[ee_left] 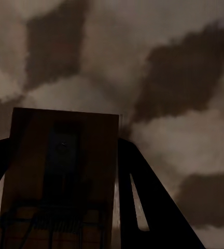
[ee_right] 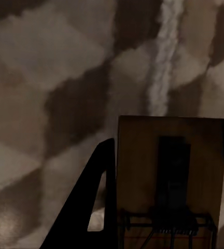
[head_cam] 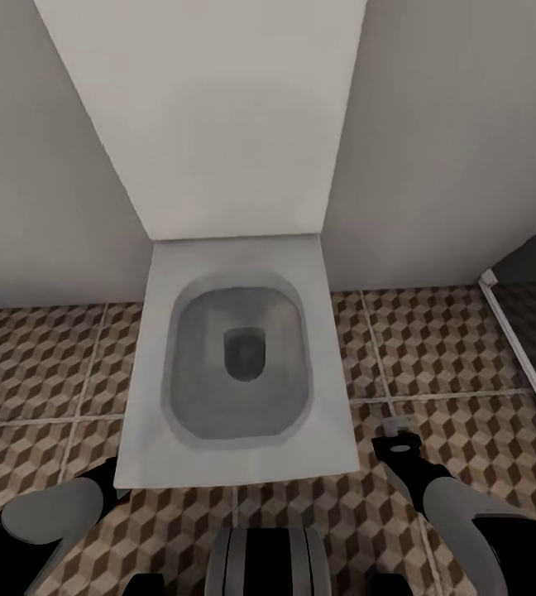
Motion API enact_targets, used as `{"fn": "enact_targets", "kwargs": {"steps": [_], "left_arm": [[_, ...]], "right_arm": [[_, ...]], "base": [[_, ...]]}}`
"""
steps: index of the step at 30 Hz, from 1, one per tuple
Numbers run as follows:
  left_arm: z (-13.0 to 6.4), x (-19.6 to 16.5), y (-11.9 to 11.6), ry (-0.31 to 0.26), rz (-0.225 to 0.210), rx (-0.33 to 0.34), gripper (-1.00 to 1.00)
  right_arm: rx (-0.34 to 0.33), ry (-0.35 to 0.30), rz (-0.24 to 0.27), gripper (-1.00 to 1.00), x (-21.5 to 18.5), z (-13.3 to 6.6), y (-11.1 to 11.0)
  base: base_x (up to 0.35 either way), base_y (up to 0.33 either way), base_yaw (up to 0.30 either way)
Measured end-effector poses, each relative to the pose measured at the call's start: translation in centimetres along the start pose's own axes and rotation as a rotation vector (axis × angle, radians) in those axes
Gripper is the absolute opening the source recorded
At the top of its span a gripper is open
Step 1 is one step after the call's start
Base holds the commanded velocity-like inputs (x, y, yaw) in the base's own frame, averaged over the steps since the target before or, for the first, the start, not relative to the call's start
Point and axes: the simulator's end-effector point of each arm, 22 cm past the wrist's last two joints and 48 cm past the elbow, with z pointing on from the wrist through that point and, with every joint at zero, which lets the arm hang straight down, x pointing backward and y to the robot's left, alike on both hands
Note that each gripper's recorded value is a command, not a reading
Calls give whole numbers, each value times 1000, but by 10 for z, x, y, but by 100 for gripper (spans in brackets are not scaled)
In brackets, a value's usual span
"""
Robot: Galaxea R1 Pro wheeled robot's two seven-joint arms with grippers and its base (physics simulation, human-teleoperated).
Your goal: Take the four mousetraps from the cabinet in the bathroom and place them on the bathroom floor. Make sure all four end up on the same floor surface, and ensure that at least two of them are either under or directly next to the same bathroom sink.
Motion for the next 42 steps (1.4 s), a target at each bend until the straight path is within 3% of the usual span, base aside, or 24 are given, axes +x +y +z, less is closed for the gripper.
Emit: {"fn": "enact_targets", "kwargs": {"steps": [18, 32, 42], "left_arm": [[10, 14, 13, 23, 7, -24, -100], [12, 15, 18, 22, 7, -31, -100], [12, 13, 20, 17, 4, -36, -100]], "right_arm": [[-5, 17, -5, -100, 10, 7, 6], [-5, -5, -3, -100, 0, 7, 7], [-23, -19, -5, -100, -9, 5, 21]], "base": [[0, 0, -164], [0, 0, -15], [0, 0, 0]]}}
